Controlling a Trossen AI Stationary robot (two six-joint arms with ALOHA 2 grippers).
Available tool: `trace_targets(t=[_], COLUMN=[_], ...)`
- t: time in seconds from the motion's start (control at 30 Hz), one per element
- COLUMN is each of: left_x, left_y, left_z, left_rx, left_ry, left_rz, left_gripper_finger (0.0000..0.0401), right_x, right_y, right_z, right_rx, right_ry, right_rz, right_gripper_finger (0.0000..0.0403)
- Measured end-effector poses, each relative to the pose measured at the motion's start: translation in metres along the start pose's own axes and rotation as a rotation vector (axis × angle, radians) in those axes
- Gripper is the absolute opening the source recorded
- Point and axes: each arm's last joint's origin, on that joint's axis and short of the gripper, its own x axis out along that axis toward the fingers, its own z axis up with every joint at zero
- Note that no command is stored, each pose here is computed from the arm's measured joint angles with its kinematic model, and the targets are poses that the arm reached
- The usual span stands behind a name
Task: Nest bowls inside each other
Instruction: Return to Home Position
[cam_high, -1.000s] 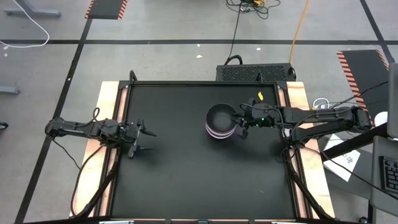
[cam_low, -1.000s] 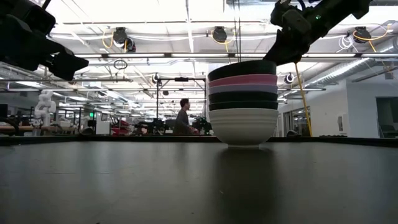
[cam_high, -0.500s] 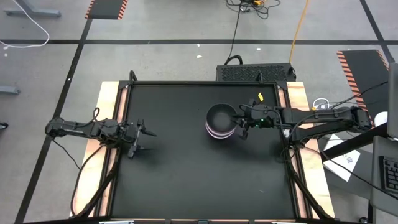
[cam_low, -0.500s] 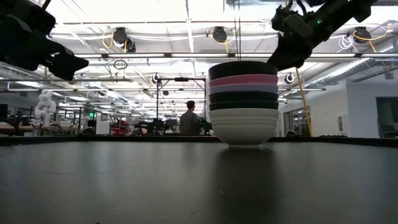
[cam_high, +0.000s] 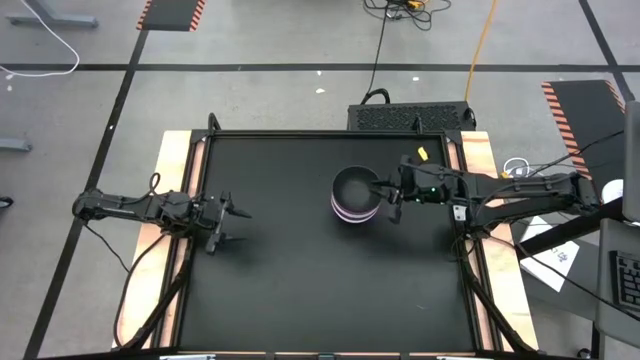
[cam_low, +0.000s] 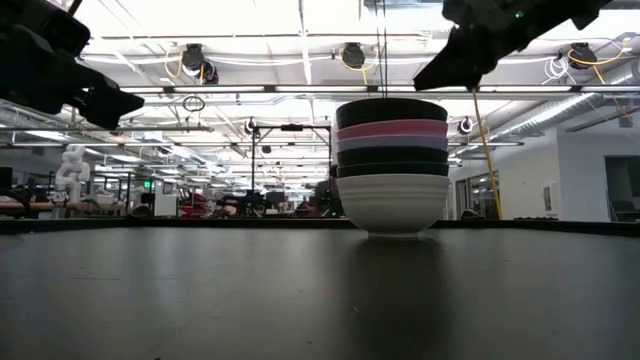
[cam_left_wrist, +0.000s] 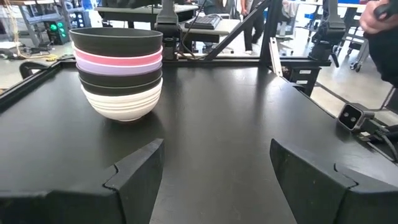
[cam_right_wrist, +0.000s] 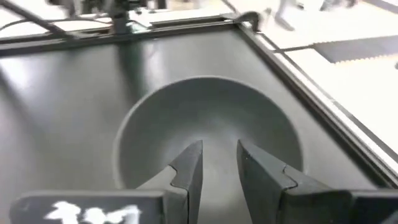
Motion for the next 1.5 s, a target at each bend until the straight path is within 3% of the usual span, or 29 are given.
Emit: trace_targets(t=[0.2, 0.37, 0.5, 0.77, 1.17, 1.5], left_x=[0.000, 0.000, 0.000, 0.000, 0.000, 0.000], left_y=[0.001, 0.000, 0.001, -0.001, -0.001, -0.001], left_z=[0.002, 0.004, 0.003, 0.003, 0.005, 0.005], left_rx=[0.070, 0.188, 0.238, 0.240, 0.238, 0.211], left_ry=[-0.018, -0.044, -0.031, -0.037, -0.052, -0.052], left_rz=[0.020, 0.022, 0.036, -0.014, -0.009, -0.010], left_gripper_finger=[0.0294, 0.0294, 0.0294, 0.0294, 0.0294, 0.0294], right_x=[-0.016, -0.039, -0.050, -0.065, -0.096, -0.083], right_y=[0.010, 0.010, 0.006, -0.002, -0.008, -0.004], right_z=[0.005, 0.010, -0.006, -0.049, -0.066, -0.098], right_rx=[-0.107, -0.105, -0.091, -0.029, -0.013, -0.062], right_ry=[-0.061, -0.140, -0.176, -0.234, -0.301, -0.346], right_rz=[0.094, 0.120, 0.126, 0.150, 0.172, 0.181], right_gripper_finger=[0.0089, 0.0089, 0.0089, 0.0089, 0.0089, 0.0089])
